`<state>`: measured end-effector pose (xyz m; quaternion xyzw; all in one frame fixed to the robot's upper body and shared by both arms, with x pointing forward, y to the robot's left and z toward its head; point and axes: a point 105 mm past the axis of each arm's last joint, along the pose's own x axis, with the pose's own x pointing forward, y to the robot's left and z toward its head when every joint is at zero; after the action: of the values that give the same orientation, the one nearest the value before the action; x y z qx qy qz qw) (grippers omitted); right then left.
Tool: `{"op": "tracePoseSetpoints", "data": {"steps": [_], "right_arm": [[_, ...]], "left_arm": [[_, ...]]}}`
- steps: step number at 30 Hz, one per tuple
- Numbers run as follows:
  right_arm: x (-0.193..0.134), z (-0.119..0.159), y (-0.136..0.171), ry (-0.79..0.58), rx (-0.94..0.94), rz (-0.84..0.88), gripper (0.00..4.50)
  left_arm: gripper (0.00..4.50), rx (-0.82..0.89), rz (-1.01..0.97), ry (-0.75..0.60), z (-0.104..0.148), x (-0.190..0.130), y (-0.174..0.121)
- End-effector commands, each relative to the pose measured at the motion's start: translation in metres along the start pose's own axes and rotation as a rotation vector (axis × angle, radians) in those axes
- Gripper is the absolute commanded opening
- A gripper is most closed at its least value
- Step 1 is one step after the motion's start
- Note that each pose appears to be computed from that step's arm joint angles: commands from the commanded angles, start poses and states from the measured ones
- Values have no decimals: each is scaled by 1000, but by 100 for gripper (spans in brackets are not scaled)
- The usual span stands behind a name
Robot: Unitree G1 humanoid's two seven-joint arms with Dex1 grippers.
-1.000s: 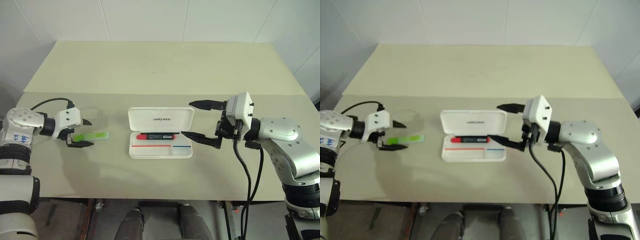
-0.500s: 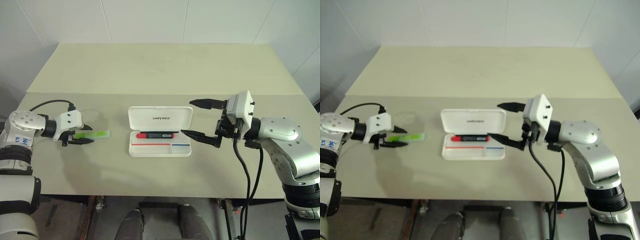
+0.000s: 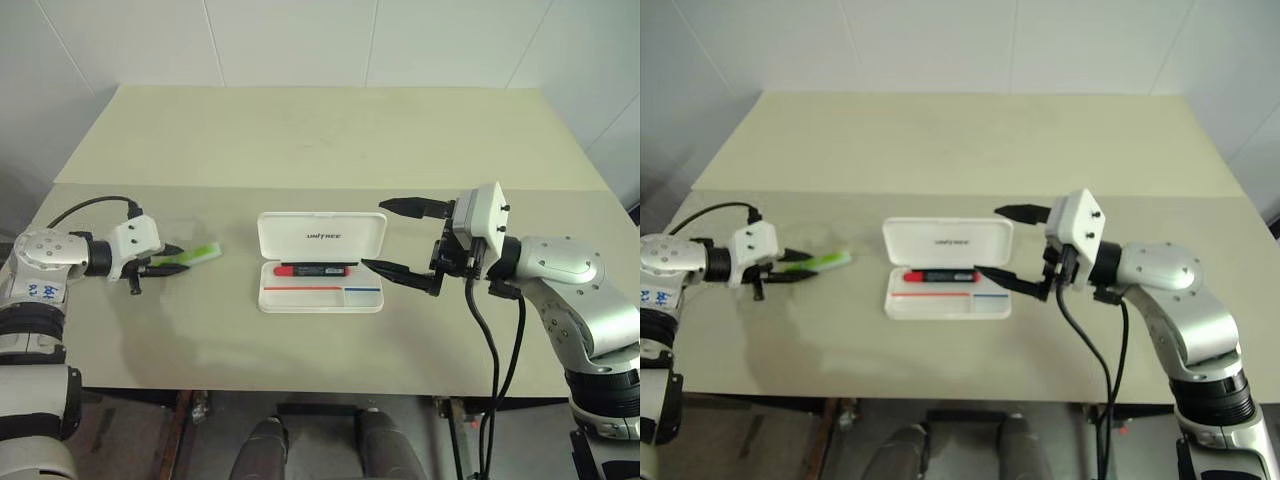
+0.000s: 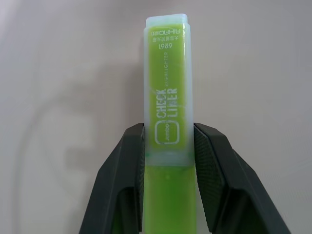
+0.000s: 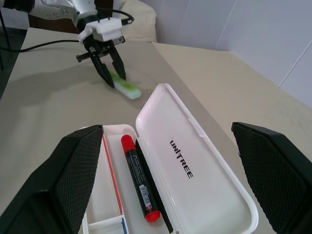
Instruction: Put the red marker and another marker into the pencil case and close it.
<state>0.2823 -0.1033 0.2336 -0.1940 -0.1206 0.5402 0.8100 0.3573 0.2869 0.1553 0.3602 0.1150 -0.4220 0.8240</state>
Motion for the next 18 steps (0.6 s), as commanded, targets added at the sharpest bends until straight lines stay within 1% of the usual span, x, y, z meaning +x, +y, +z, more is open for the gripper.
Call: {"op": "tracePoseSetpoints", "data": {"steps": [1,3,6,8,10,15,18], "right_arm": [[-2,13,2,-36,-42,-7,450],[-2,13,2,-34,-40,-7,450],[-2,12,2,-32,-35,-6,450],[-2,11,3,-27,-32,1,450],[-3,10,4,-21,-36,4,450],[-7,7,4,-6,-55,7,450],[-9,11,1,-18,-82,-14,450]], "left_arm": [[110,46,136,-209,42,-17,20],[110,56,134,-254,54,-21,18],[110,78,98,-283,67,-23,9],[110,139,14,-278,79,-27,-6],[110,153,-32,-287,90,-29,-16],[110,124,-93,-292,101,-33,-29],[110,113,-118,-309,109,-26,-34]]}}
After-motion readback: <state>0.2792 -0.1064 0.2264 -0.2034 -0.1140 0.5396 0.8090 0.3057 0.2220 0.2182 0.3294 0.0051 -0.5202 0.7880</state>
